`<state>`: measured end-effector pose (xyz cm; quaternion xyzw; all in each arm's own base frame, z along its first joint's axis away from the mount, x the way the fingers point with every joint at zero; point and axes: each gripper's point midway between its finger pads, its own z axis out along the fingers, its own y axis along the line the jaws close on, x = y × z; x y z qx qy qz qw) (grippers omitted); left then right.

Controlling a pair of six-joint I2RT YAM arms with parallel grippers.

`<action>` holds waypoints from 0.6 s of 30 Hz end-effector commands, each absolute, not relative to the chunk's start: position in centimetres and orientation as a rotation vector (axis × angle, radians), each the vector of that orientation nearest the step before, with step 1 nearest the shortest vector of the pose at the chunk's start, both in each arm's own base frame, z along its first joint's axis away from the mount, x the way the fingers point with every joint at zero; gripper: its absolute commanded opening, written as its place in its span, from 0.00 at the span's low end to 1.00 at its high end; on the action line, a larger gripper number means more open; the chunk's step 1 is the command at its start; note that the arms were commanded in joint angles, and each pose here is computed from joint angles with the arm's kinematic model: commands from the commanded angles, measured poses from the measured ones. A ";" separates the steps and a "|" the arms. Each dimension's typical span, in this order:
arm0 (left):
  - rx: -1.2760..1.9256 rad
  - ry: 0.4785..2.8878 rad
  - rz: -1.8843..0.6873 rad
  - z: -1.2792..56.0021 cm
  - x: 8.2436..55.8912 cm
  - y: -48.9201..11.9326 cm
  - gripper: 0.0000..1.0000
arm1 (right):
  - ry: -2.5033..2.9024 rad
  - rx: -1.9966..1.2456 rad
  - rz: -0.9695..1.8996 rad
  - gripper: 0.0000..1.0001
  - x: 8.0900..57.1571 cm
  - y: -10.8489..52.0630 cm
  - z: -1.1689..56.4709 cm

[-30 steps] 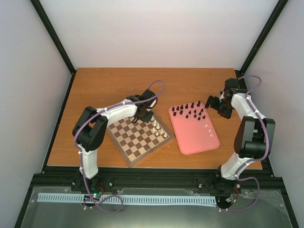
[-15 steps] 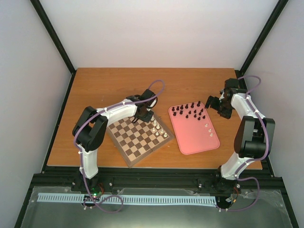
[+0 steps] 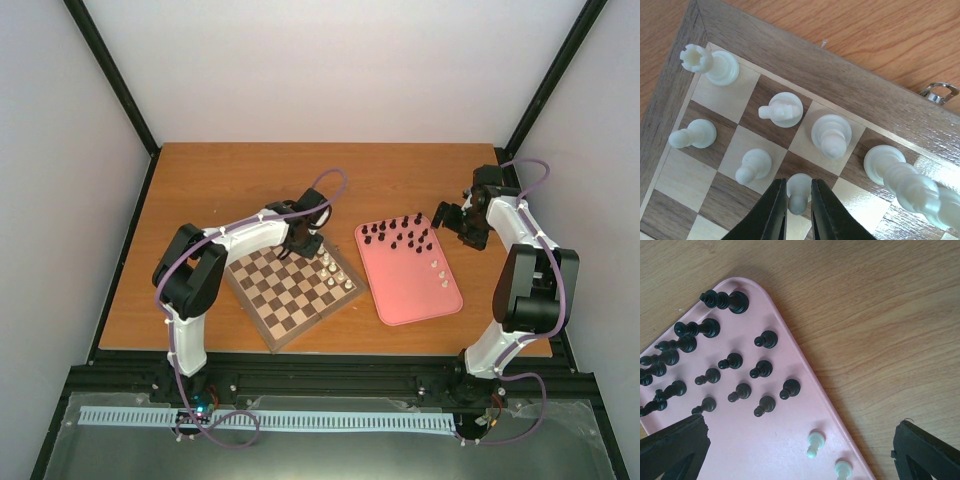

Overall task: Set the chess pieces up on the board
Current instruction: Place the chess piece on the chessboard.

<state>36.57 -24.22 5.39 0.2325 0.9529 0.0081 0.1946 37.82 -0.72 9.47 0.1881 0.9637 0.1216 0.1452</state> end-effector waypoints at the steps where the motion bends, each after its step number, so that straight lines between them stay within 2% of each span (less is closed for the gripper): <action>1: 0.633 2.650 0.010 6.3 37.1 -23.9 0.15 | 2.761 0.539 0.347 1.00 38.1 -1.0 9.6; 16: 0.624 2.640 0.007 7.8 36.6 -23.5 0.16 | 2.761 0.542 0.355 1.00 38.2 -0.9 9.4; 18: 0.615 2.627 0.005 9.0 36.4 -23.3 0.19 | 2.758 0.541 0.355 1.00 38.2 -0.9 9.5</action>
